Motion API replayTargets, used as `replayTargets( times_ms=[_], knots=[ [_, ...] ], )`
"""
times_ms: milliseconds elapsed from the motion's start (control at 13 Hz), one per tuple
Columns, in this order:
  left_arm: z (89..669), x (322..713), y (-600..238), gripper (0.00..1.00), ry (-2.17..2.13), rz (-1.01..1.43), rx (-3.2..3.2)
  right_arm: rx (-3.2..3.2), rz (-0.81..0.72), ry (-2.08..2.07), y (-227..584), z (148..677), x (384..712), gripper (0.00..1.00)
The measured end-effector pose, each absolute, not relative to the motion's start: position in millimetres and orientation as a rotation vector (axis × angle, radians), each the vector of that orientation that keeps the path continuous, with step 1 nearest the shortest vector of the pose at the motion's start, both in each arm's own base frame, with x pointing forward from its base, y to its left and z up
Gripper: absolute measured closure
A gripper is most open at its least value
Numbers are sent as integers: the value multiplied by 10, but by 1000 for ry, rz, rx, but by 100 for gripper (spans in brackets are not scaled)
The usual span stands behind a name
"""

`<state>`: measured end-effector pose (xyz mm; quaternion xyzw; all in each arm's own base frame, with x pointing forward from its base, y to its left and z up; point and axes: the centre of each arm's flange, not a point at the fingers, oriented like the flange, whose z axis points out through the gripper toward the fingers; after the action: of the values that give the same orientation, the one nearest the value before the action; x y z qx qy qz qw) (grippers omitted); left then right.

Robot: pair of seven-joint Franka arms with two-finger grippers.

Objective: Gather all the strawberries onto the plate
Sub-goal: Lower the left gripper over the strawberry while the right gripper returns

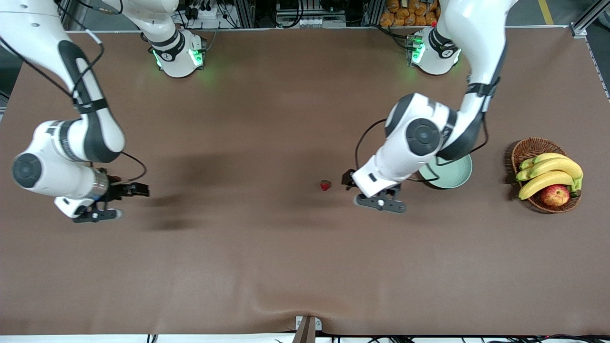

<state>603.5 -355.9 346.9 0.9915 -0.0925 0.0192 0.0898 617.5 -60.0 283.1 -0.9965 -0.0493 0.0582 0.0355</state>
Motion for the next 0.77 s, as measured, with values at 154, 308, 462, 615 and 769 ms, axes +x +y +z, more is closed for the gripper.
replayTargets(
  times_ms=[154,308,462,615,769],
  knots=[
    [3261,6009,-3689,0,-291,58,2946,-3072,199,-127,-1049,2760,6064,0],
    [3048,5964,-3833,0,-303,65,2942,-3081,235,-80,-1397,2660,5916,0],
    [2792,5905,-3987,0,-315,76,2937,-3077,256,-65,-1493,2515,5787,0],
    [2567,5823,-4158,0,-294,94,2930,-3085,210,-80,-1425,2332,5693,0],
    [2422,5700,-4350,0,-260,97,2927,-3093,171,-84,-1410,2173,5582,0]
  ],
)
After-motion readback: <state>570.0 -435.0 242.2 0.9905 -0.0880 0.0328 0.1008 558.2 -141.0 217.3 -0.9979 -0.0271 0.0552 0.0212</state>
